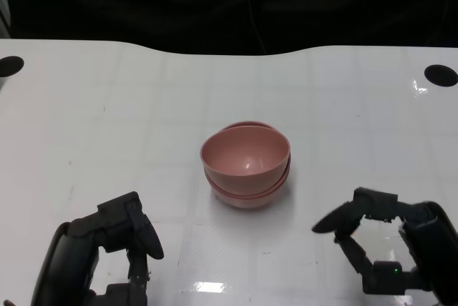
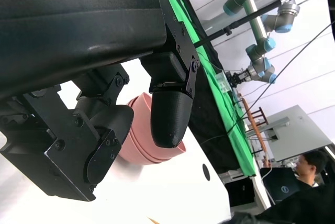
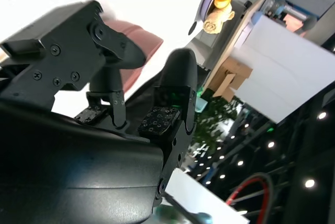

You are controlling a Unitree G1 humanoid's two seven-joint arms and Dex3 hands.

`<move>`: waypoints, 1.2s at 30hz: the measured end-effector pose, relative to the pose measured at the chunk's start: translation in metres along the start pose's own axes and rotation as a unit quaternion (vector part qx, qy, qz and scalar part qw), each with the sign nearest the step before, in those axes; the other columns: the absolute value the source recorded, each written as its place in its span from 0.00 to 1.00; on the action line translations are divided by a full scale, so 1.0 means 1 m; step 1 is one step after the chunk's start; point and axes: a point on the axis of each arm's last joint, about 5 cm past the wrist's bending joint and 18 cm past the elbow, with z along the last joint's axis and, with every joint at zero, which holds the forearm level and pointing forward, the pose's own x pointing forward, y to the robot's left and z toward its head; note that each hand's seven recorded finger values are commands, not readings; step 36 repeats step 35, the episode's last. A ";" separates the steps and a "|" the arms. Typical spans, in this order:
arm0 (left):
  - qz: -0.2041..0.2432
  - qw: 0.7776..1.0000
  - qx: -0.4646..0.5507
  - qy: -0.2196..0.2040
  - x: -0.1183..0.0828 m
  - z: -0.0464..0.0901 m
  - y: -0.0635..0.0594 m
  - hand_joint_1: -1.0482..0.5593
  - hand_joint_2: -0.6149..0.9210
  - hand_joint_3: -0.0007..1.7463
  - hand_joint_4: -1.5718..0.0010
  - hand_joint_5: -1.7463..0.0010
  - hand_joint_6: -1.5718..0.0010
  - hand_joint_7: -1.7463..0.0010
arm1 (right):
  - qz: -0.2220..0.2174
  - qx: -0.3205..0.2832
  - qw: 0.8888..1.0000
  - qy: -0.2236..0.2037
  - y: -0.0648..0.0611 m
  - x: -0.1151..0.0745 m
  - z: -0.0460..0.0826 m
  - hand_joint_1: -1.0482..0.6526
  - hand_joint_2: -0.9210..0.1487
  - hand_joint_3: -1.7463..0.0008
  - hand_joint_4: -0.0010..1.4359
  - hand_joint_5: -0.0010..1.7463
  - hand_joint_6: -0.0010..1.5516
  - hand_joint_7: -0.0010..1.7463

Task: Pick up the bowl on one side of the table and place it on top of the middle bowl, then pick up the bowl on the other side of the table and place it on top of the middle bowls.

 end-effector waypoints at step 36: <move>0.001 1.000 -0.007 0.006 -0.003 -0.009 0.007 0.72 0.55 0.92 0.43 0.04 0.47 0.14 | 0.009 0.037 0.998 0.045 0.002 0.011 -0.018 0.73 0.68 0.03 0.71 0.96 0.57 0.81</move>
